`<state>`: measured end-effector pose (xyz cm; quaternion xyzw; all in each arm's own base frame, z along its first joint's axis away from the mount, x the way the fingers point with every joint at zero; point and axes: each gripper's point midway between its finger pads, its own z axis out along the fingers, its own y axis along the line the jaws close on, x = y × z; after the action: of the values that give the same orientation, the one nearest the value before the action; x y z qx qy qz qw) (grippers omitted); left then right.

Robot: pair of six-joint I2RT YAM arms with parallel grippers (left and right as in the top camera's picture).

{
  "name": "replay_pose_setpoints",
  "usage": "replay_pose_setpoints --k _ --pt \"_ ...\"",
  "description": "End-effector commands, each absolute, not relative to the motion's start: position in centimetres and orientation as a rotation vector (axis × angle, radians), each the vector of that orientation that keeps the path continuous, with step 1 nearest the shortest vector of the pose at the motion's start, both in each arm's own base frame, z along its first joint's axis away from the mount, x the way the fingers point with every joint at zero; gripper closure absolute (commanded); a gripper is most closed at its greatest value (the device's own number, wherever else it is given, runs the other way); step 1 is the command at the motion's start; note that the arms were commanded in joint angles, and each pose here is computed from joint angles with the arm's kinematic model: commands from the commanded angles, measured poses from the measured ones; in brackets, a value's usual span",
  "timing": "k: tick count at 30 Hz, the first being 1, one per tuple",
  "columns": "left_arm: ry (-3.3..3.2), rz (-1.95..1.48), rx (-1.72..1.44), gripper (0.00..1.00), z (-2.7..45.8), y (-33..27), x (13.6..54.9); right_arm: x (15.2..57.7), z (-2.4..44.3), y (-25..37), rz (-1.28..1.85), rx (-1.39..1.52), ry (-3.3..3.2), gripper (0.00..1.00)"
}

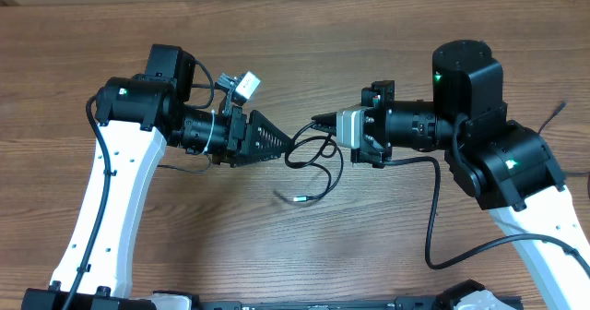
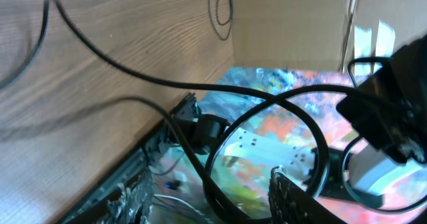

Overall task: Untangle cables
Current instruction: 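Lower the right gripper to the cable and align both grippers facing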

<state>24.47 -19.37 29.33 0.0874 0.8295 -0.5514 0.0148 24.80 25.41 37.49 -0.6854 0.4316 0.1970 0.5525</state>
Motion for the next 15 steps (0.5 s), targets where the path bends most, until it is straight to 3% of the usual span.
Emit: replay_pose_setpoints --k 1,15 --pt "2.404 -1.751 0.470 0.45 30.87 -19.80 24.57 25.09 37.65 25.21 0.447 -1.615 1.036 0.96" --pt "2.351 -1.732 0.547 0.45 31.00 -19.84 24.53 25.75 37.30 25.13 0.420 -1.612 1.059 0.96"
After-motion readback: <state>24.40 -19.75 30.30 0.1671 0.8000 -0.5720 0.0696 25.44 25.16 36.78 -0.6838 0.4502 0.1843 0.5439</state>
